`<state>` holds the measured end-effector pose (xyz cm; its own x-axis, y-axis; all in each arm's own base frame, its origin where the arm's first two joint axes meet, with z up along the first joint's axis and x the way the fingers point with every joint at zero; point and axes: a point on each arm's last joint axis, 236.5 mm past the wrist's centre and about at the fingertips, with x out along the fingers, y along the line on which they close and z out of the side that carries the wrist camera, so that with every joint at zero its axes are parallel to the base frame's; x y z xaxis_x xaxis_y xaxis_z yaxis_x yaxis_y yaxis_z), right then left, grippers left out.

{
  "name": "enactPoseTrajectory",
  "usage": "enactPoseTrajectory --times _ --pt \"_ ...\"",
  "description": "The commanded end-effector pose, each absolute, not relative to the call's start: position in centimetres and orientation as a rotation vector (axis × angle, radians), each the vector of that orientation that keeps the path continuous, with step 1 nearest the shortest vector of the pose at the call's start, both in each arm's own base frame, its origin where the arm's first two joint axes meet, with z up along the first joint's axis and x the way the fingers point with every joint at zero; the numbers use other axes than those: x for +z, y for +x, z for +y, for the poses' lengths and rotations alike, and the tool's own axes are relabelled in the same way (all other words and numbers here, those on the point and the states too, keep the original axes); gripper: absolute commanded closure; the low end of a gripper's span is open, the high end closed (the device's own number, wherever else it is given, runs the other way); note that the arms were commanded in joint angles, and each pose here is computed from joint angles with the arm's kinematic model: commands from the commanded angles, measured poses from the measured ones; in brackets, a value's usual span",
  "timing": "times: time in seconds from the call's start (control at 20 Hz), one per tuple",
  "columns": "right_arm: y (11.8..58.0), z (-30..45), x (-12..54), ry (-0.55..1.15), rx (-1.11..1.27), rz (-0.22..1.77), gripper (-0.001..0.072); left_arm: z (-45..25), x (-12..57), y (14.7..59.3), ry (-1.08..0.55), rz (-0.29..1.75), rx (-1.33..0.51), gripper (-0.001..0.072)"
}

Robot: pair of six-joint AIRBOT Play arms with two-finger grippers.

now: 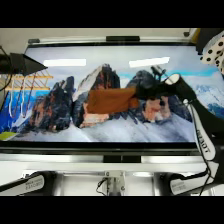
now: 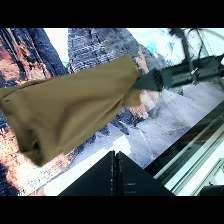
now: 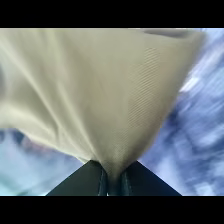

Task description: Fold the shirts.

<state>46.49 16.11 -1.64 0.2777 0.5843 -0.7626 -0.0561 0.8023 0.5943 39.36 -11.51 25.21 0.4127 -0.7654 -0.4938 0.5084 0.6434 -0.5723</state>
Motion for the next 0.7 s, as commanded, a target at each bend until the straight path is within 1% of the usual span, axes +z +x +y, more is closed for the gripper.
enactPoseTrajectory --times 0.0,0.1,0.2,0.3,0.5,0.65 --pt "49.7 5.9 1.5 0.446 0.231 1.139 0.0645 -11.5 25.2 39.4 -0.359 0.807 -0.821 0.0673" --pt "48.5 -2.5 1.8 0.43 0.03 1.148 0.0645 -11.4 25.2 39.4 -0.361 0.81 -0.819 0.0674" --pt "45.0 -11.4 1.6 0.408 -0.191 1.201 0.0644 -11.6 25.2 39.3 -0.36 0.81 -0.821 0.0673" --pt "40.6 -18.8 1.5 0.427 -0.373 1.245 0.0645 -11.9 25.2 39.2 -0.358 0.813 -0.83 0.0674" --pt "30.9 -28.2 1.0 0.589 -0.618 1.318 0.0645 -13.4 25.2 38.7 -0.38 0.842 -0.849 0.0674" --pt "24.5 -31.1 -0.1 0.732 -0.727 1.351 0.0645 -14.6 25.2 38.3 -0.393 0.862 -0.865 0.0673"
